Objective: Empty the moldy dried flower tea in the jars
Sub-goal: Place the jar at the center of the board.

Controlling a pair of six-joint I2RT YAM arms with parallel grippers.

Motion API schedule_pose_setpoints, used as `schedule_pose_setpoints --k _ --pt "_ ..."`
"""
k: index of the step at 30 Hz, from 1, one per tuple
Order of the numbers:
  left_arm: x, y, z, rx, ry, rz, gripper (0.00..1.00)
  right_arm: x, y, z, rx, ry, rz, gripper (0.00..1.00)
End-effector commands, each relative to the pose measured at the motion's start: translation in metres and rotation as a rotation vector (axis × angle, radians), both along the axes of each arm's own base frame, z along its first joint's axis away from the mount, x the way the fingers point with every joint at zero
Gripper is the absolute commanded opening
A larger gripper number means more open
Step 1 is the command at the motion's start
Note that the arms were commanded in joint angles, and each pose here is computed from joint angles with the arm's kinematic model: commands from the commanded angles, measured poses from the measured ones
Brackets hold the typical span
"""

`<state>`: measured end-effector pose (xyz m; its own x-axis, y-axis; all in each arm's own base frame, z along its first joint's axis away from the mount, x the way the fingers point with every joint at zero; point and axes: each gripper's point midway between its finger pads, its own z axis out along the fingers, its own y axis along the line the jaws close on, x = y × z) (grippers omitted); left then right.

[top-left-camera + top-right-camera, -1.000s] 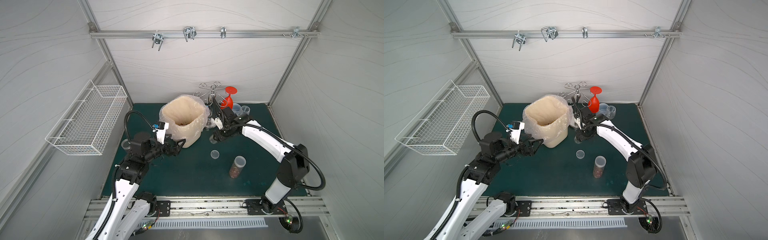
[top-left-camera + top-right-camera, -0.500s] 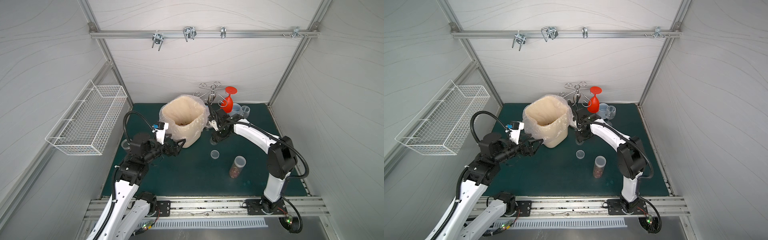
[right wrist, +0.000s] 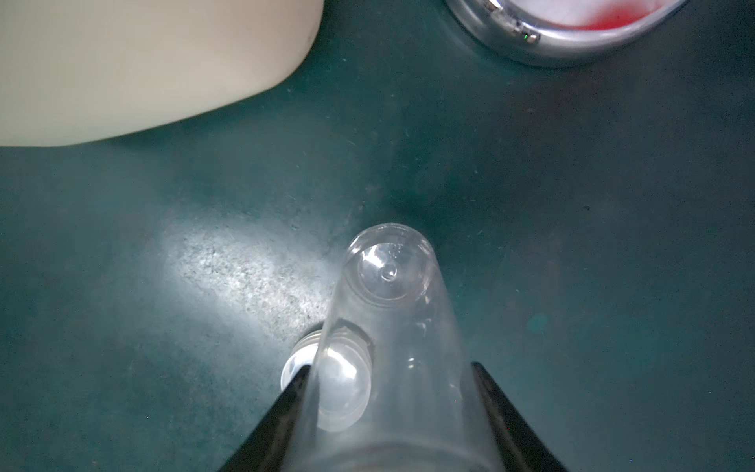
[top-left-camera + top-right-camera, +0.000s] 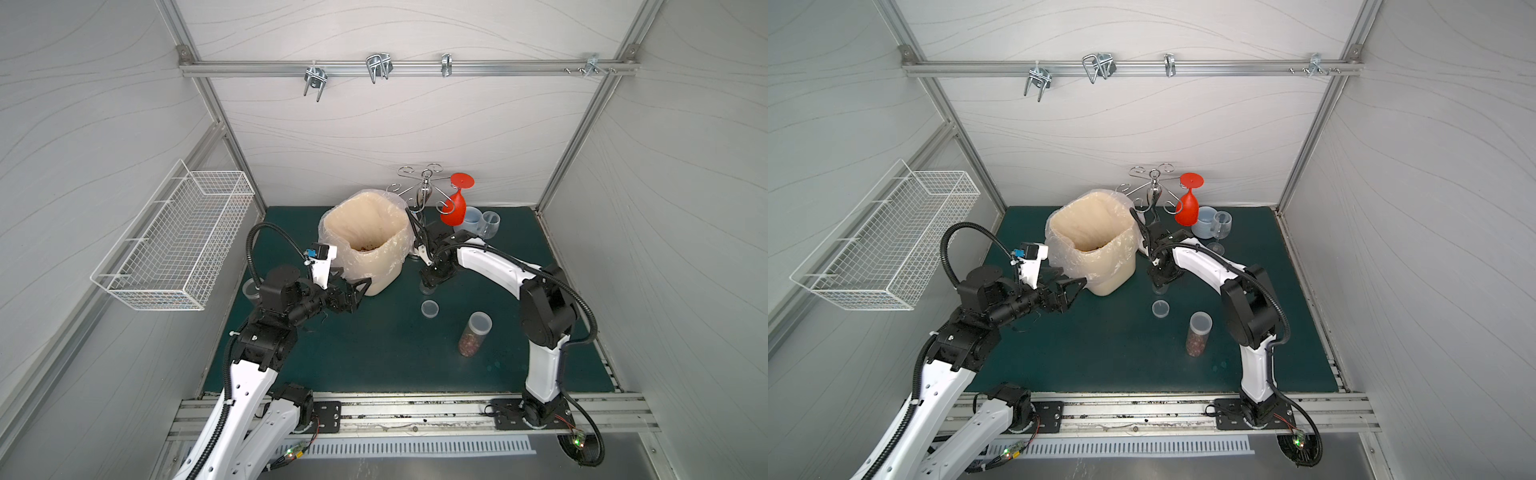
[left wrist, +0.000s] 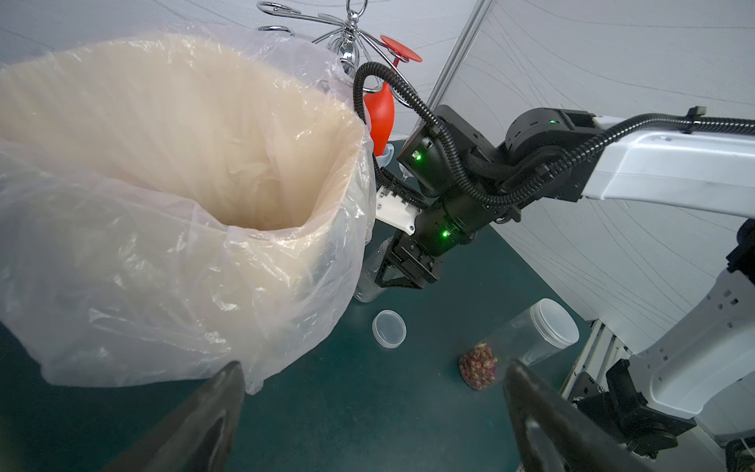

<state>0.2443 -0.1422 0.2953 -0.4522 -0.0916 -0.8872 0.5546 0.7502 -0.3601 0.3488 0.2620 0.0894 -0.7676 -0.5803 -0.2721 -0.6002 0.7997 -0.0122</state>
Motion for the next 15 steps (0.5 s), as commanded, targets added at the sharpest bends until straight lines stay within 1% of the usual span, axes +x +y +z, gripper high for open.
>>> schedule_pose_setpoints --k 1,3,7,10,15 --pt "-0.0023 -0.0032 0.0107 -0.017 -0.042 -0.021 0.99 0.0021 -0.002 -0.0023 -0.024 0.014 0.014 0.48" --pt "-0.0023 -0.0032 0.0105 -0.017 -0.041 -0.022 0.99 0.0019 -0.0024 -0.0039 -0.028 0.021 0.014 0.52" --pt "-0.0024 -0.0032 0.0103 -0.016 -0.04 -0.021 0.99 0.0008 -0.0018 -0.0053 -0.029 0.03 0.015 0.64" --pt "-0.0025 -0.003 0.0106 -0.016 -0.042 -0.021 0.99 0.0005 -0.0015 -0.005 -0.029 0.033 0.019 0.72" --pt "-0.0025 -0.0029 0.0103 -0.016 -0.04 -0.02 0.99 0.001 -0.0006 -0.0005 -0.026 0.029 0.021 0.77"
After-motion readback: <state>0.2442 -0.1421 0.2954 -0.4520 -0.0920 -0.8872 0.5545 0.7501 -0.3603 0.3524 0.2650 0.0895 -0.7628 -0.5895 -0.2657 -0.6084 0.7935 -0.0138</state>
